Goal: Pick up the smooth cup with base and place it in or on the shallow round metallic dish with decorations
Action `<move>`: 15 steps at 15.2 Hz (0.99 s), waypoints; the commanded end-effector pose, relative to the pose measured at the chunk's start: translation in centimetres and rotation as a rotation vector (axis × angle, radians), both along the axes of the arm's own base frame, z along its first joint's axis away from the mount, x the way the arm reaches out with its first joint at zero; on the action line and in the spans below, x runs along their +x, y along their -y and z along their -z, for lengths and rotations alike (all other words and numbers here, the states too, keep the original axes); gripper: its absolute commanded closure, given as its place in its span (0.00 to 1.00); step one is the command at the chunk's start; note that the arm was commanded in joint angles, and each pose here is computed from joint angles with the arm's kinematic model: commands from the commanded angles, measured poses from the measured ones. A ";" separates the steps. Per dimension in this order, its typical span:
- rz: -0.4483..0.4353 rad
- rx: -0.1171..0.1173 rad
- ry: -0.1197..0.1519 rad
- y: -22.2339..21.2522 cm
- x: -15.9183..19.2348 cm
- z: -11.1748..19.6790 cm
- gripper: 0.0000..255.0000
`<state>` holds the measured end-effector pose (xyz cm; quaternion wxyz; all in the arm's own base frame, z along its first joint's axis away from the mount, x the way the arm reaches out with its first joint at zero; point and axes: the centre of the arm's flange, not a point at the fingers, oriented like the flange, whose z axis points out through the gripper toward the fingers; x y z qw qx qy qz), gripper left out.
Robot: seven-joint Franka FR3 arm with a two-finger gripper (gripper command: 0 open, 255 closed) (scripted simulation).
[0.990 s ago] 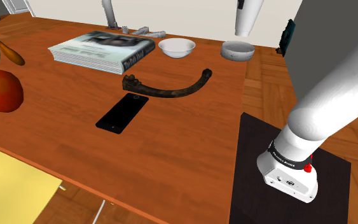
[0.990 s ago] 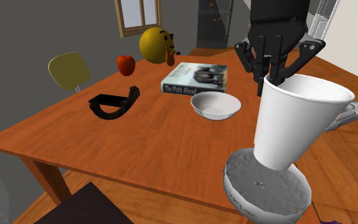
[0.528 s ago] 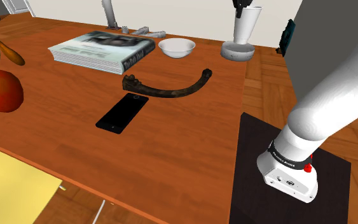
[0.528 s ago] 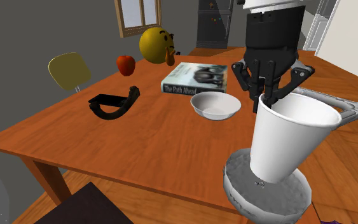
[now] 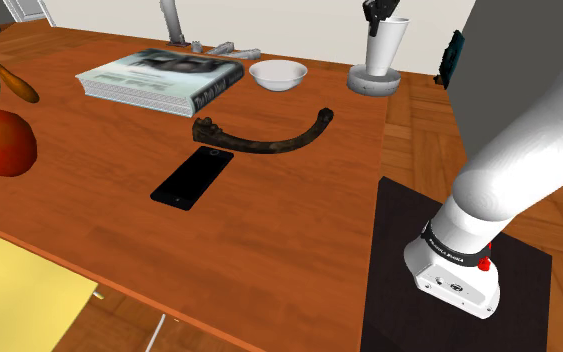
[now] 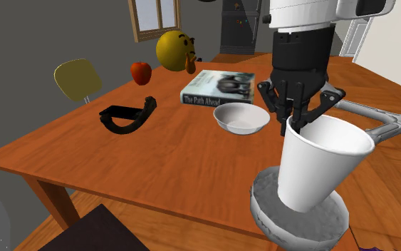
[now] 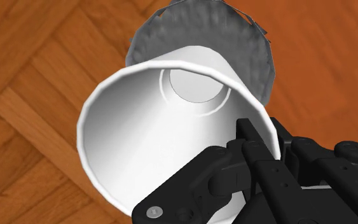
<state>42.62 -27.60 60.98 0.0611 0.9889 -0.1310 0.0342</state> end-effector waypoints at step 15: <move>0.000 0.000 0.001 -0.7 -0.3 -5.0 0.00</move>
